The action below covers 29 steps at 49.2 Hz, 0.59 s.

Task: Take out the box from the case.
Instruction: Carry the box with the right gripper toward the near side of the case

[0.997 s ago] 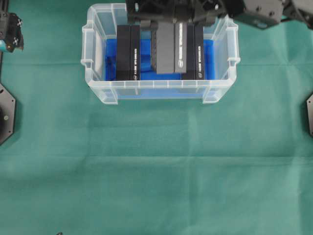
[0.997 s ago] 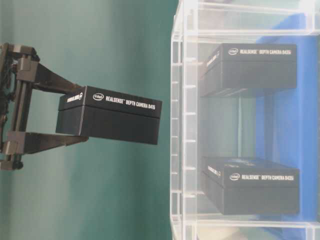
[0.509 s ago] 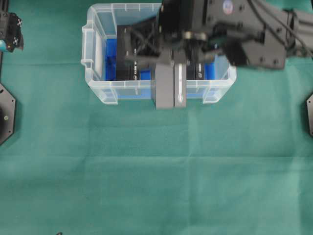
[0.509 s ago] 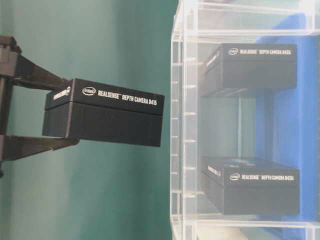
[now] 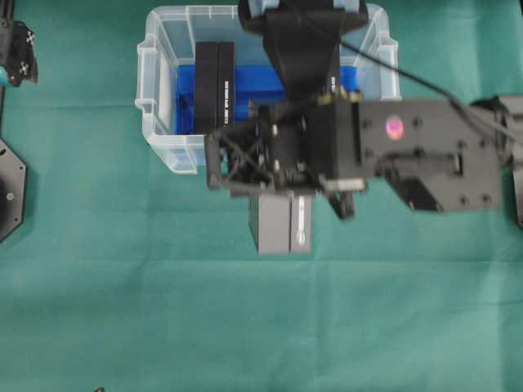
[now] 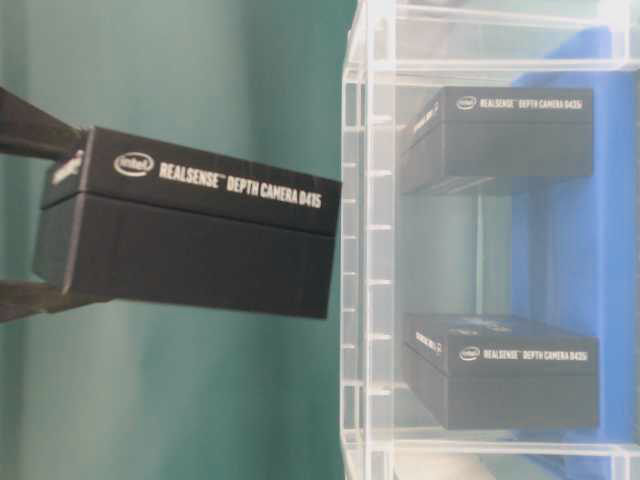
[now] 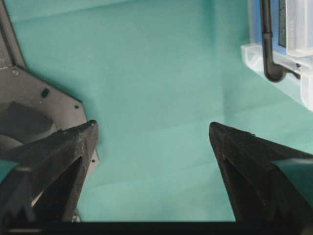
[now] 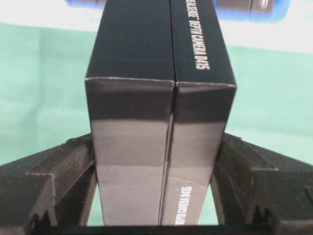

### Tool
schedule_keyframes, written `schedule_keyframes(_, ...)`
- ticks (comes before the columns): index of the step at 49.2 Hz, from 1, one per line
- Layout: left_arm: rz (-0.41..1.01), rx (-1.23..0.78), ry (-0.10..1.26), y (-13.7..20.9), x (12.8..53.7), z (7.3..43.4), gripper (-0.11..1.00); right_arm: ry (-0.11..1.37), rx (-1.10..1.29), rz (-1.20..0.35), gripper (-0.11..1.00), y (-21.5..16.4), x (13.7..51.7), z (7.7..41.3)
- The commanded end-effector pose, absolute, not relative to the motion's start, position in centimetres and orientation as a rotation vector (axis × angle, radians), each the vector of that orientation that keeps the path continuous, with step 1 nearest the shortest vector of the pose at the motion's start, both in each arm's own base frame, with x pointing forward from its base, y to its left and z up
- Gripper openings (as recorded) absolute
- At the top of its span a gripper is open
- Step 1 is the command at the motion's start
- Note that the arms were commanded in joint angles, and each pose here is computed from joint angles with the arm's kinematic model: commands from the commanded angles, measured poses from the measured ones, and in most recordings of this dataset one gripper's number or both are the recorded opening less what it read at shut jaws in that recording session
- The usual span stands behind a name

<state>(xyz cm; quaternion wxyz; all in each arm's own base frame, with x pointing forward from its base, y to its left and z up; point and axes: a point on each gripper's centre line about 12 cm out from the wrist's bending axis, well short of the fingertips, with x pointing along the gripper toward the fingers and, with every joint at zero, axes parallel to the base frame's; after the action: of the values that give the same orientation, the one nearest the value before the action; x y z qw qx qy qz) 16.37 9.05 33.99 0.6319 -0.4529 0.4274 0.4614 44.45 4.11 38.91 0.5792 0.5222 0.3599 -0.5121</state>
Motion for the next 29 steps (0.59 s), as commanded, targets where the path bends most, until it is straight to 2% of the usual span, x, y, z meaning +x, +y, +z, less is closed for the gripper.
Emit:
schedule_keyframes(1, 1.05, -1.038, 0.952, 9.1, 16.4, 34.7, 0.96, 0.804, 1.26, -1.136, 0.68, 5.5, 43.3, 41.4)
schedule_keyframes(10, 1.052, -1.037, 0.953, 9.2, 16.4, 34.7, 0.96, 0.808, 1.277, -1.131, 0.68, 7.7, 43.1, 41.1)
schedule_keyframes(29, 1.054, -1.04, 0.948, 9.1, 16.4, 34.7, 0.96, 0.814, 1.278, -1.133, 0.68, 8.1, 43.2, 40.9)
